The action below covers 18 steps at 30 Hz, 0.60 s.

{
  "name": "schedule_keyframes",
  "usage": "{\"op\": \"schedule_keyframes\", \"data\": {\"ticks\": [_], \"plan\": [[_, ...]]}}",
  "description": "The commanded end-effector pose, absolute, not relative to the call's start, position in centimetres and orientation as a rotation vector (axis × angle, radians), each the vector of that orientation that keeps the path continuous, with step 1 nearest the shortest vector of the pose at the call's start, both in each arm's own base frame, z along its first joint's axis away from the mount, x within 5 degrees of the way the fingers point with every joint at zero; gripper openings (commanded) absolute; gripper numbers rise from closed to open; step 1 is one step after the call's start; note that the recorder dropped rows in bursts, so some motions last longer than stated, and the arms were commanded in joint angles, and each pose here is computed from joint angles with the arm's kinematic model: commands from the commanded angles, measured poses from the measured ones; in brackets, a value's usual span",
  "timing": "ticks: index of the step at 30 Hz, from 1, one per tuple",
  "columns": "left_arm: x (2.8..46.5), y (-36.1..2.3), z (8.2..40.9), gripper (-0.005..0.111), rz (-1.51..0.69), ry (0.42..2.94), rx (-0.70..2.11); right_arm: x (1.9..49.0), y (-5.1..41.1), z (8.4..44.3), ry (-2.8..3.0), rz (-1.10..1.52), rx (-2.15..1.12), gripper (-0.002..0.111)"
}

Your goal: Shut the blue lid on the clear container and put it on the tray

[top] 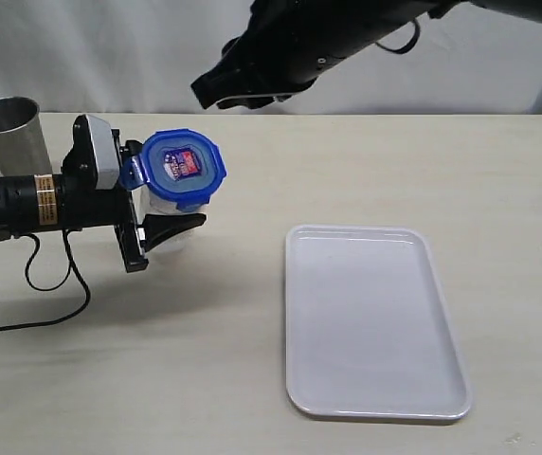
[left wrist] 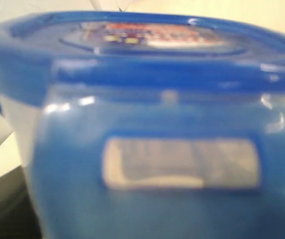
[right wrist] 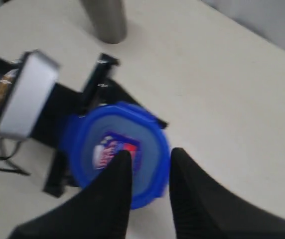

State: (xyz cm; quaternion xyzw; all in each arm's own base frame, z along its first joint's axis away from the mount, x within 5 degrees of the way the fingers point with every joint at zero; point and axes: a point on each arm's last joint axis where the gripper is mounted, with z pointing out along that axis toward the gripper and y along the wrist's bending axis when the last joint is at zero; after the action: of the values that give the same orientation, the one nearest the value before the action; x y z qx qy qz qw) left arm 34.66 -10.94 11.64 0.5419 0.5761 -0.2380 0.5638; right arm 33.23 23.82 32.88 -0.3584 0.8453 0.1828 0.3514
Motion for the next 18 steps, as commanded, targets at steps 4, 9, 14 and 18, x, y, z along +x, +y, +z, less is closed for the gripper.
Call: {"op": "schedule_keyframes", "data": {"ticks": [4, 9, 14, 18], "plan": [[34.8, -11.0, 12.5, 0.000, -0.590, 1.341, 1.225, 33.4, 26.1, 28.8, 2.245, 0.699, -1.104, 0.004], [34.7, -11.1, 12.7, 0.000, -0.610, 1.318, 1.218, 36.0, 25.6, 25.9, 2.287, 0.451, -1.003, 0.004], [34.5, -11.3, 13.1, 0.000, -0.665, 1.299, 1.187, 36.5, 25.2, 25.1, 2.307, 0.350, -0.998, 0.004], [34.5, -11.3, 13.1, 0.000, -0.679, 1.307, 1.177, 36.7, 25.3, 24.2, 2.330, 0.349, -0.999, 0.004]]}}
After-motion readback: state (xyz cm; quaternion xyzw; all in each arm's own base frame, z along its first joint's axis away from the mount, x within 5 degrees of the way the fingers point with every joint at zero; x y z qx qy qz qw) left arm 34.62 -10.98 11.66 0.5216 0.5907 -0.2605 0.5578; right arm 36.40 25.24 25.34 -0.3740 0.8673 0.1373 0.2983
